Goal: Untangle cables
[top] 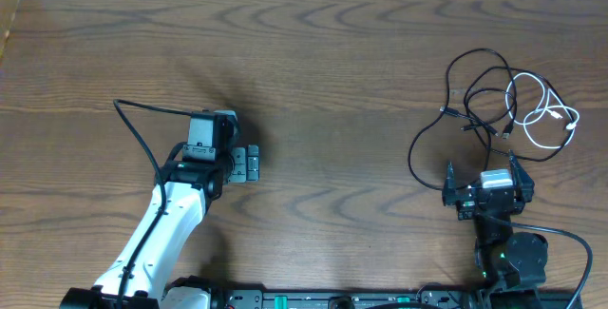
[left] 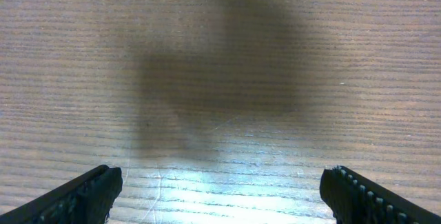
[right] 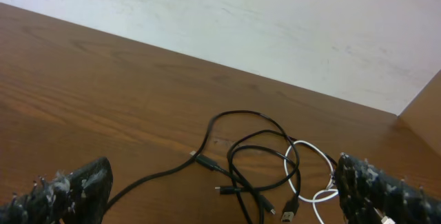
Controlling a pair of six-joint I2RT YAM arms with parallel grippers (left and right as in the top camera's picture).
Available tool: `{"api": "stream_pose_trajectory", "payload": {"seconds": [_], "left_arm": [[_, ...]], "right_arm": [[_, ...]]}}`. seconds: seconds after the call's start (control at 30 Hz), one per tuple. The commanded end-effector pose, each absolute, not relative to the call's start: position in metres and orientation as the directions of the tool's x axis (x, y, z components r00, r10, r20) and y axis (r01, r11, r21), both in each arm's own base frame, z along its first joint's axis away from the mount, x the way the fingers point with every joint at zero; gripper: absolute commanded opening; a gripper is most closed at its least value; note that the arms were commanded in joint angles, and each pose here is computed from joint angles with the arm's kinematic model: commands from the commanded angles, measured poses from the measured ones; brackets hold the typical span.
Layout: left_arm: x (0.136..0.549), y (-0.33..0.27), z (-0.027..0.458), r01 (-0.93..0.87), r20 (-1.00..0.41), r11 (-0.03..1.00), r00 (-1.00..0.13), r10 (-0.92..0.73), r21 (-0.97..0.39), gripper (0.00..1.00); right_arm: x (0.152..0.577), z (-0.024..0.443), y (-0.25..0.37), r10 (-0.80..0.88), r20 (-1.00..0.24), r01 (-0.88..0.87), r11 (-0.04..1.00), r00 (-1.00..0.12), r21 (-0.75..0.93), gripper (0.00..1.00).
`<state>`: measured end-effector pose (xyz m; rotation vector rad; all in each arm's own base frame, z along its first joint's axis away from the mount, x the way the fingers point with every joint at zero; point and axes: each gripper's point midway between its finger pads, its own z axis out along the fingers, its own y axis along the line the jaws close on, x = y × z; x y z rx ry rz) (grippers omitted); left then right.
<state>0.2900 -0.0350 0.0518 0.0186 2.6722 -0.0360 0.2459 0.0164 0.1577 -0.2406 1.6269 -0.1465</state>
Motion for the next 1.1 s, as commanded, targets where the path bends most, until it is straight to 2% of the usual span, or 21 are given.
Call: {"api": "stream_pose_trajectory", "payload": {"seconds": [0.0,1.07], "left_arm": [[0.2895,-0.0344,0.0512,0.020,-0.451,1.000,-0.892,0.011,-0.016,0.98],[0.2904,-0.0345,0.0552,0.021,-0.464,1.000,-0.886,0.010,-0.017,0.98]], "right_arm": [[0.2454,0.1576,0.0194,-0.252,-0.966,-0.082,0.965,-0.051,-0.248,0.99],[0.2454,0.1576,0.0194,-0.252,-0.966,-0.082,0.965,-0.051,-0.248,0.99]]}}
